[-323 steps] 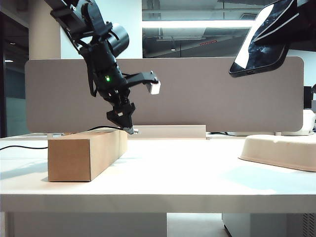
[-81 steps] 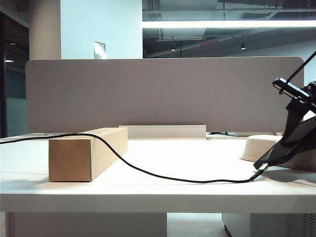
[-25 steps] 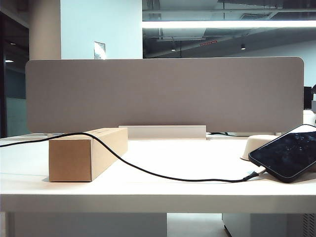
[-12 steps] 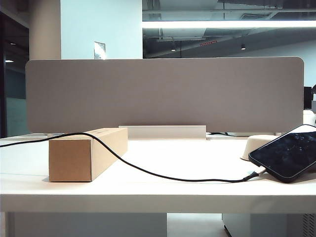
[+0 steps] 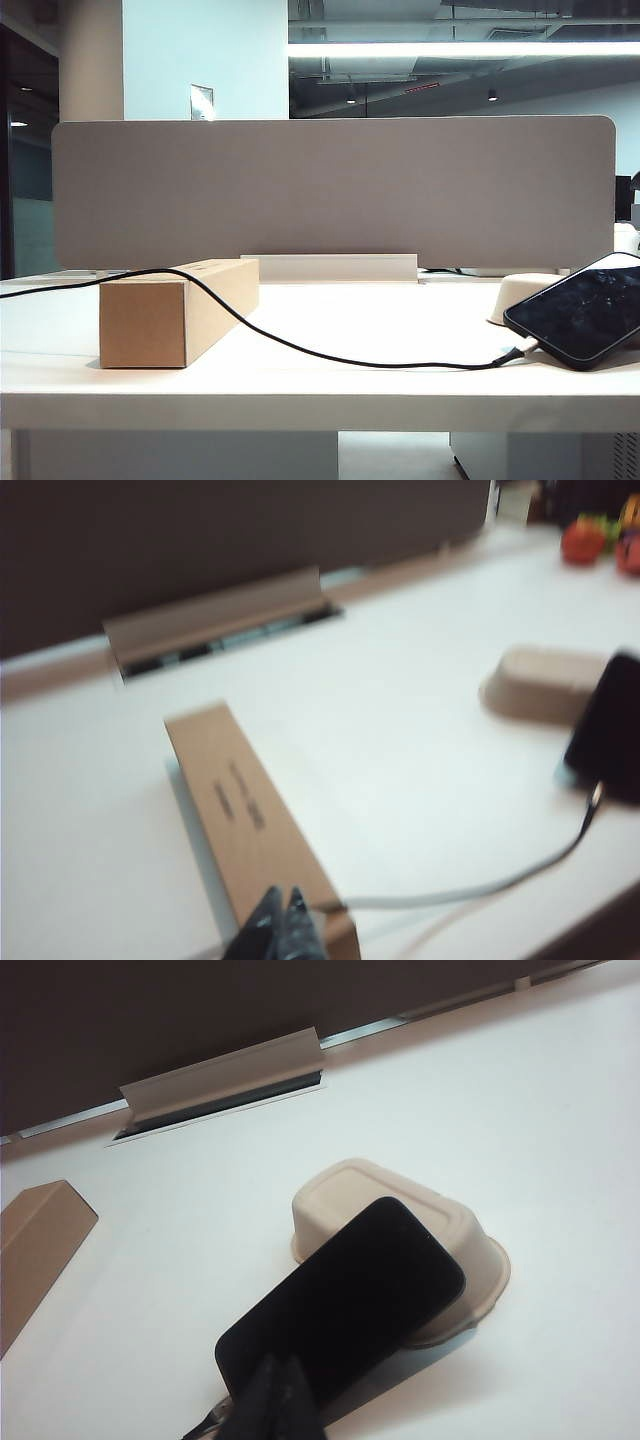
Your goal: Pick up the charging cable and the phone, plug the charging cable into the charging port on the phone, and finally place them back on the table.
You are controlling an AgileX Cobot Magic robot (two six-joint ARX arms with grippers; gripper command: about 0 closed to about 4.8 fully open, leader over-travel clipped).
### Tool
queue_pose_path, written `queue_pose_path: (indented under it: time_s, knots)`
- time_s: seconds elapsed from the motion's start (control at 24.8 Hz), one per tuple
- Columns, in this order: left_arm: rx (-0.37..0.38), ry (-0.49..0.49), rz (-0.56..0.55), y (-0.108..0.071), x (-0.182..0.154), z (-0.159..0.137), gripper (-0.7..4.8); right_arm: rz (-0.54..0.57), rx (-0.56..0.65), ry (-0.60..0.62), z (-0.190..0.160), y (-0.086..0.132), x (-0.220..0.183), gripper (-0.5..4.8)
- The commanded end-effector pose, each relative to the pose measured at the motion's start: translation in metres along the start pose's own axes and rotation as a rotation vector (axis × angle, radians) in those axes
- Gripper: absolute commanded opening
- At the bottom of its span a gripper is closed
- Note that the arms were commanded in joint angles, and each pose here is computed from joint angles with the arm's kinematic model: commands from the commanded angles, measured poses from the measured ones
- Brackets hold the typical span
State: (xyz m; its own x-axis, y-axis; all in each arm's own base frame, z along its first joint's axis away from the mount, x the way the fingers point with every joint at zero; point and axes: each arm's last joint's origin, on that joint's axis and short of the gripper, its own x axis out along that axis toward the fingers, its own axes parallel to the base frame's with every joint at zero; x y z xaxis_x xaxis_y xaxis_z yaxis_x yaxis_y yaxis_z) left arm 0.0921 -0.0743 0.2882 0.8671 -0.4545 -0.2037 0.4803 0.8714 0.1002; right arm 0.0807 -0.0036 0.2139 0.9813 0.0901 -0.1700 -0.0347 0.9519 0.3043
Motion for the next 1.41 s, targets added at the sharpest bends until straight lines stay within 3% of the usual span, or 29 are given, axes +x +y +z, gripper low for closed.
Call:
queue_pose_path:
  time_s: [0.04,0.4,0.65,0.81,1.41]
  knots:
    - [-0.032,-0.005,-0.002,-0.004,0.012,-0.021,-0.06,-0.001,0.009,-0.018,-0.002,-0.001,0.002,-0.09]
    - [-0.054,0.007,0.051,-0.010,0.030,-0.080,-0.06,0.001,0.009,-0.024,-0.005,-0.003,0.005,-0.09]
    - [-0.070,-0.012,0.216,-0.007,0.033,-0.095,-0.06,0.006,0.009,-0.041,-0.003,-0.002,0.005,-0.09]
    - [-0.042,-0.029,0.244,-0.005,0.033,-0.095,-0.06,0.013,0.004,-0.062,-0.001,-0.002,0.005,-0.09]
    - [-0.124,-0.022,0.325,0.044,0.033,-0.100,-0.06,0.014,0.003,-0.067,-0.001,-0.002,0.005,-0.09]
